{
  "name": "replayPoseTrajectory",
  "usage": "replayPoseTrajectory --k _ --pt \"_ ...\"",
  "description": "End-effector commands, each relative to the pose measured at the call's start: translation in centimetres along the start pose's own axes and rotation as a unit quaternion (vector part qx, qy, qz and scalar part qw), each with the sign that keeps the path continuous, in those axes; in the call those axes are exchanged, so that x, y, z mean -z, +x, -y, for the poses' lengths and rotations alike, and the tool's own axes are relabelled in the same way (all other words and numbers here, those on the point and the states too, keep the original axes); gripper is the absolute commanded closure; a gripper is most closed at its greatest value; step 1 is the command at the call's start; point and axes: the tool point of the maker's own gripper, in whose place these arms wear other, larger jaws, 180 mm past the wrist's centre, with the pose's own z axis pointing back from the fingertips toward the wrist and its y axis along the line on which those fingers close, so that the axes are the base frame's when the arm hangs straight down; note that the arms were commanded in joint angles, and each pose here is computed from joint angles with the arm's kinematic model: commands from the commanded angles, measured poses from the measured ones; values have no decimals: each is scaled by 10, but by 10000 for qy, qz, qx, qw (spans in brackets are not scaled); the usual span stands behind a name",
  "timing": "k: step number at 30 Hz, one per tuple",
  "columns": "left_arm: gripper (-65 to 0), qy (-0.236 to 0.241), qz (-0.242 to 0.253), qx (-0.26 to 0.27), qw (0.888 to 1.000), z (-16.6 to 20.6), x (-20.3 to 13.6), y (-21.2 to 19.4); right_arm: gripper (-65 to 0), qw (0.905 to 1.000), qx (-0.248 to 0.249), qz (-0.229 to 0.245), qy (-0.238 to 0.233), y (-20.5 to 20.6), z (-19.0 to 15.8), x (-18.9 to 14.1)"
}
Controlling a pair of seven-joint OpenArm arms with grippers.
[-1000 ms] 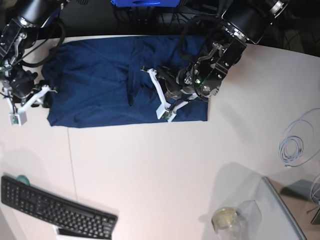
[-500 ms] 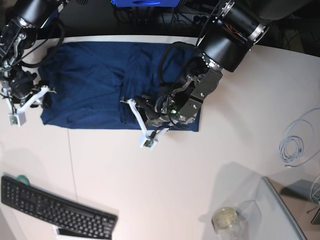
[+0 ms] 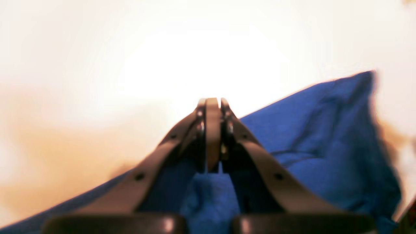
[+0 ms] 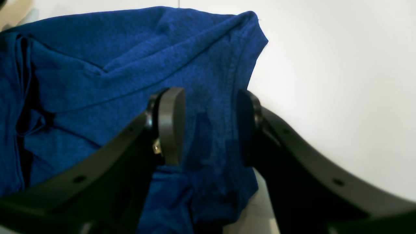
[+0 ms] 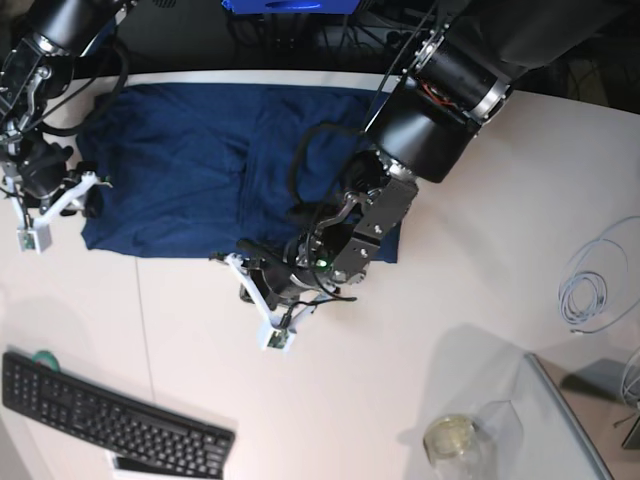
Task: Layout the t-shirt on the table in an organized manner, then fold the t-shirt properly
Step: 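Press and smooth the folded end onto the shirt with the left gripper, then grasp the shirt's two ends with both grippers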
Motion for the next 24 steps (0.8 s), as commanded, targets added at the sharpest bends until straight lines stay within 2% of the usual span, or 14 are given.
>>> replayPoseTrajectory --k 1,5,9,13,15,19,24 --pt "0 -20 357 64 9993 -5 -11 20 -245 9994 -106 317 -26 21 3 -5" --pt "0 317 637 -90 9974 -51 -63 0 -249 9994 -91 330 -54 21 5 -6" --pt "0 976 491 -296 9936 -110 -125 -54 -276 9992 -129 357 -100 26 9 -7" --pt "0 1848 420 -743 9791 -171 -186 -97 -338 9994 -74 336 -64 29 6 -5" --pt "0 1960 553 -778 9759 -186 -208 -109 -344 9995 201 229 -114 23 9 -6" --pt "0 1765 771 -644 9792 -193 -236 -120 -347 9953 915 -94 -316 11 32 -12" --pt "0 1924 825 -1026 9724 -216 -252 -143 -347 9814 1829 -516 -279 -18 48 -10"
